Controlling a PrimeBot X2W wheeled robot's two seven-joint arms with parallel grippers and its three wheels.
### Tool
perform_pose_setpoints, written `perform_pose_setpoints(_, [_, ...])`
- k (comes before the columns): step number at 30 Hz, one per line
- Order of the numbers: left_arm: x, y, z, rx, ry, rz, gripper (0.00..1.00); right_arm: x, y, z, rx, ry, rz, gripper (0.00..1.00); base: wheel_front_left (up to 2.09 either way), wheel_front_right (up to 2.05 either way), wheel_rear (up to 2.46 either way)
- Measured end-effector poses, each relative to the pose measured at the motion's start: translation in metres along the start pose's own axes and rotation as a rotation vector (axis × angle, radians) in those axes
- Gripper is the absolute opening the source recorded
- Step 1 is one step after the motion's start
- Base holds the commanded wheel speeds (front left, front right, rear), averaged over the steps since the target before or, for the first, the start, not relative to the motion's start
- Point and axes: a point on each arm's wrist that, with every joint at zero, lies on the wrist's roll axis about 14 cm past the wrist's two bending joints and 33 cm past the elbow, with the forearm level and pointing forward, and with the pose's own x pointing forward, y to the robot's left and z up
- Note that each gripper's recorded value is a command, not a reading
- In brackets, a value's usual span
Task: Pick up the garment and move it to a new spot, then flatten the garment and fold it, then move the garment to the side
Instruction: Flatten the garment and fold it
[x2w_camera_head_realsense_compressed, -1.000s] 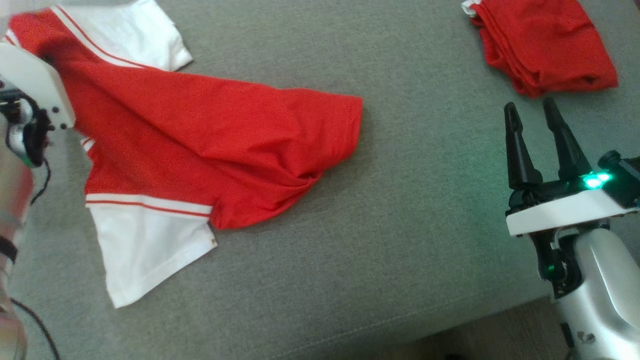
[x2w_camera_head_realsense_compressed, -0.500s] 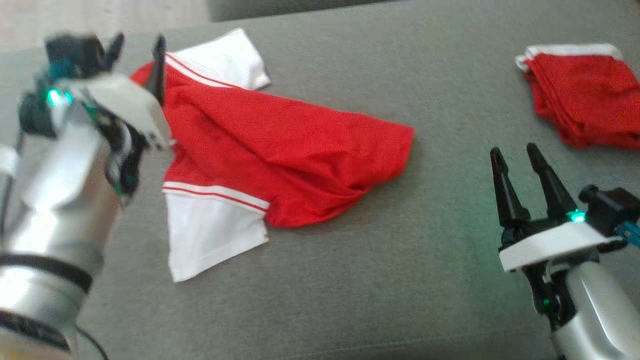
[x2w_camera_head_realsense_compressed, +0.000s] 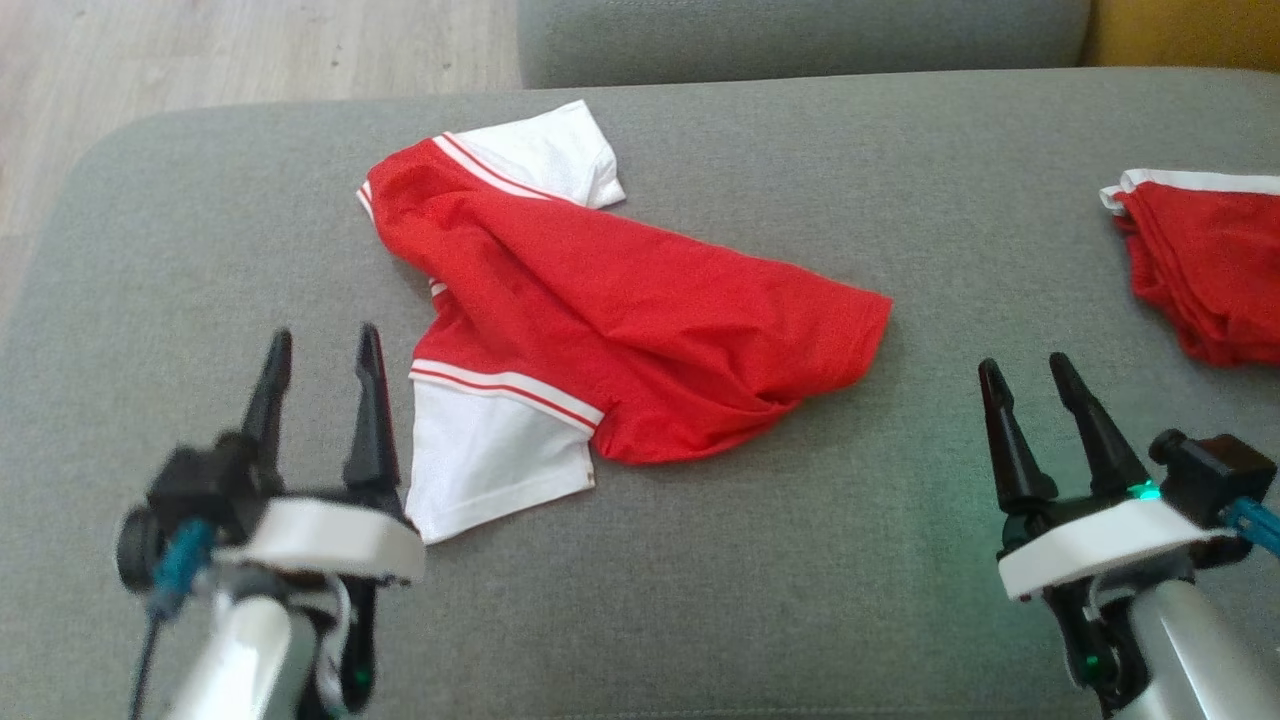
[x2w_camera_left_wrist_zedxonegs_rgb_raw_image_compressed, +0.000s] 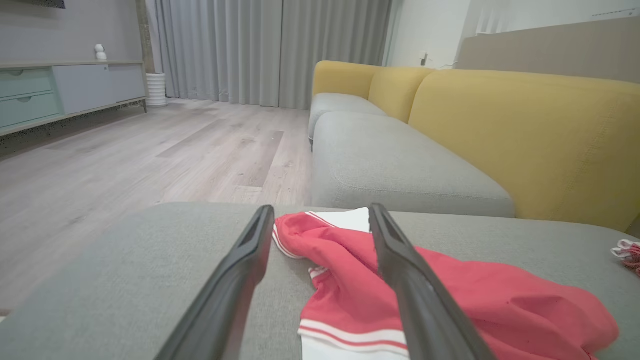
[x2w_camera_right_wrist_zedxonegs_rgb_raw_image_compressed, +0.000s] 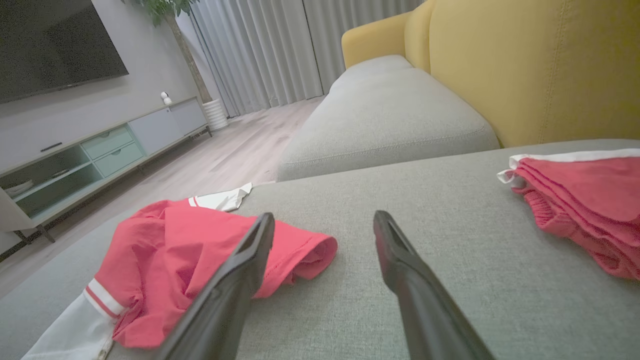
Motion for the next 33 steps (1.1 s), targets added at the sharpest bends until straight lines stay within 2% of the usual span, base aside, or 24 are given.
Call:
perform_pose_setpoints(4, [-0.013,-0.007,0.000,-0.051,-0.009,0.015,1.00,0.001,0.008,-0.011,0.003,0.047,0.026,1.00,0.00,0.00,0.00])
perform_pose_setpoints(9, [-0.014,-0.009,0.005,-0.060,-0.034,0.005,1.00,0.002,0.025,-0.034,0.033,0.152,0.076,1.00,0.00,0.00,0.00])
perform_pose_setpoints(12, [-0.014,-0.007,0.004,-0.067,-0.034,0.009,1.00,0.005,0.033,-0.060,0.070,0.284,0.104,1.00,0.00,0.00,0.00])
perform_pose_setpoints(15, [-0.016,-0.004,-0.003,-0.071,-0.015,0.016,1.00,0.020,0.036,-0.069,0.068,0.369,0.137,1.00,0.00,0.00,0.00])
perform_pose_setpoints(20, [-0.019,0.008,-0.010,-0.073,0.002,0.054,1.00,0.049,0.044,-0.074,0.160,0.467,0.159,1.00,0.00,0.00,0.00])
perform_pose_setpoints(25, [-0.025,0.021,-0.018,-0.059,0.028,0.096,1.00,0.060,0.056,-0.092,0.294,0.576,0.176,1.00,0.00,0.00,0.00])
perform_pose_setpoints(26, [-0.026,0.025,-0.019,-0.057,0.031,0.107,1.00,0.061,0.059,-0.095,0.317,0.597,0.183,0.89,0.00,0.00,0.00])
perform_pose_setpoints(27, [-0.027,0.028,-0.020,-0.052,0.034,0.118,1.00,0.062,0.061,-0.097,0.338,0.611,0.188,0.59,0.00,0.00,0.00])
perform_pose_setpoints(28, [-0.029,0.032,-0.020,-0.048,0.034,0.127,1.00,0.063,0.063,-0.098,0.359,0.617,0.191,0.07,0.00,0.00,0.00])
perform_pose_setpoints(29, [-0.030,0.036,-0.020,-0.045,0.034,0.137,1.00,0.064,0.065,-0.099,0.374,0.620,0.195,0.00,0.00,0.00,0.00])
perform_pose_setpoints(33, [-0.031,0.036,-0.018,-0.047,0.030,0.141,1.00,0.065,0.070,-0.085,0.406,0.595,0.228,0.00,0.00,0.00,0.00])
